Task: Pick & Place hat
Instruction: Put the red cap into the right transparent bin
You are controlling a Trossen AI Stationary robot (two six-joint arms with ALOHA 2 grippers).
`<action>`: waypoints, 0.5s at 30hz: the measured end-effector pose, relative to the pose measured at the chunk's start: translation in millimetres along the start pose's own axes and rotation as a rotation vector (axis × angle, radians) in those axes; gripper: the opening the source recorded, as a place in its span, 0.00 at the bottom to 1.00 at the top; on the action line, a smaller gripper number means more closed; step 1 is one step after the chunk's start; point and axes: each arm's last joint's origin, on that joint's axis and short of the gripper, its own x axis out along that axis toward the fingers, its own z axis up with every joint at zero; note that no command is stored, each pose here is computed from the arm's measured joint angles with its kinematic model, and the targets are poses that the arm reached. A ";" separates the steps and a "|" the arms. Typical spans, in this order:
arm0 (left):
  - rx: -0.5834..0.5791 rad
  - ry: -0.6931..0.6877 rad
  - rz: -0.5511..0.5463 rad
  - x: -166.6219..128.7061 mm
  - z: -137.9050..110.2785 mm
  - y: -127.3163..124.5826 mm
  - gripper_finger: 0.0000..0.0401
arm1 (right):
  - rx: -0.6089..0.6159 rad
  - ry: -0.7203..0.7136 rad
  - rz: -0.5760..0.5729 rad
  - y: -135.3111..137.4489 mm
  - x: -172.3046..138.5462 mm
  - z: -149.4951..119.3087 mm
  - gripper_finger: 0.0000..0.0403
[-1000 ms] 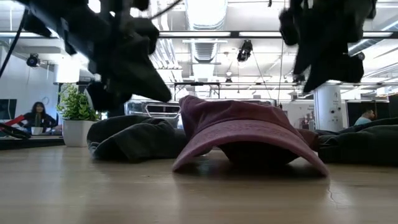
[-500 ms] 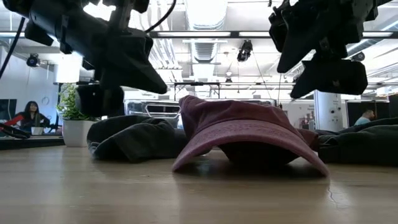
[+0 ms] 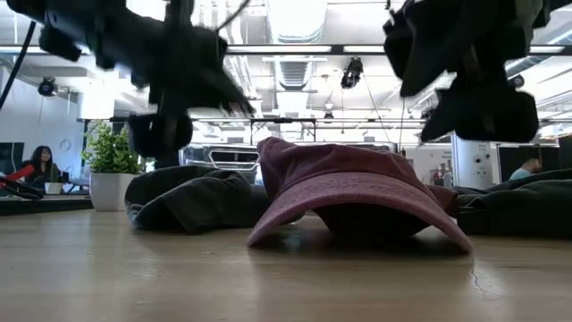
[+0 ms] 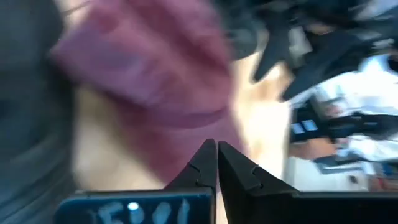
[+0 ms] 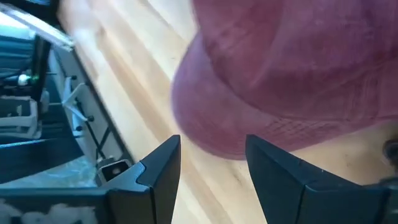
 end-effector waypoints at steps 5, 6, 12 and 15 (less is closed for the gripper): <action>-0.059 0.026 0.093 8.5 -5.8 16.1 0.16 | 0.006 0.040 -0.002 -3.6 13.9 -2.9 0.44; -0.065 0.023 0.118 9.6 -5.4 19.5 0.19 | 0.001 0.044 0.006 -3.2 15.8 -3.2 0.44; -0.122 0.018 0.174 25.5 4.2 42.0 0.36 | -0.017 0.087 -0.048 -12.6 27.7 -9.5 0.44; -0.101 0.029 0.112 34.8 7.9 46.0 0.38 | -0.019 0.106 -0.070 -17.3 33.1 -11.4 0.43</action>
